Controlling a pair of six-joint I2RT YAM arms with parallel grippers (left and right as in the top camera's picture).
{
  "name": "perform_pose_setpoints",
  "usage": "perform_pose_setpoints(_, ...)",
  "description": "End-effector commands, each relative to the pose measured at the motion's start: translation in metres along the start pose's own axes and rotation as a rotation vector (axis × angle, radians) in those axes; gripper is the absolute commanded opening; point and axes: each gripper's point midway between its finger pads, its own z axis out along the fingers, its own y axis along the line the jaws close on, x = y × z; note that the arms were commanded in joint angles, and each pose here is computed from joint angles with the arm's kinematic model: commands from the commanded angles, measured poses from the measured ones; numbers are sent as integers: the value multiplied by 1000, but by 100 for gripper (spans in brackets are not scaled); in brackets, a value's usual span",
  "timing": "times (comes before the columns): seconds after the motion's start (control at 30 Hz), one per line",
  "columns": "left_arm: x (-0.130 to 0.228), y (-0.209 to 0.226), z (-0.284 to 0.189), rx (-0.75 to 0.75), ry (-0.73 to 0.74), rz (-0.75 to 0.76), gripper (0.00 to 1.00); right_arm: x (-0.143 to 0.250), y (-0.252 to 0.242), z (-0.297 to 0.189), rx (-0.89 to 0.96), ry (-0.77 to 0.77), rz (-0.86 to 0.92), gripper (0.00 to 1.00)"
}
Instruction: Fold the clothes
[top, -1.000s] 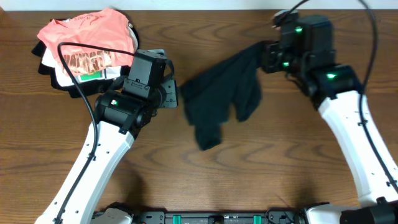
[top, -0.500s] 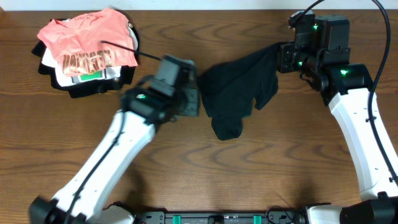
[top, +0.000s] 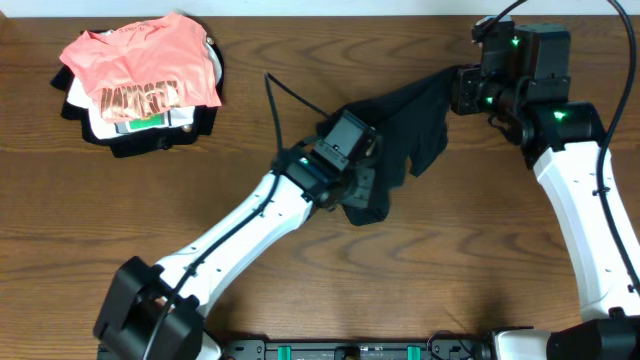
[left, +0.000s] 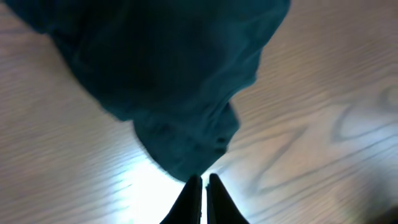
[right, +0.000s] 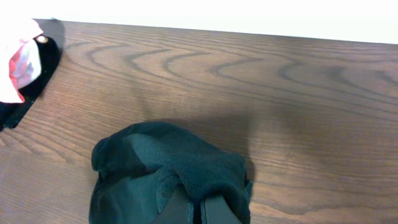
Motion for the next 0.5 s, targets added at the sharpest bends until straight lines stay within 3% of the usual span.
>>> perform_pose_setpoints(0.0, 11, 0, 22, -18, 45, -123, 7, -3, -9, -2, 18, -9, 0, 1)
perform_pose_setpoints(0.07, 14, -1, 33, -27, 62, -168, 9, -3, -10, -2, 19, -11, 1, 1)
perform_pose_setpoints(0.33, 25, 6, 60, -64, 108, -317, 38, -3, -17, -4, 32, -11, 12, 2)
perform_pose_setpoints(0.47, 23, 5, 61, -62, 102, -350, 46, -3, -17, -4, 32, -11, 13, 2)
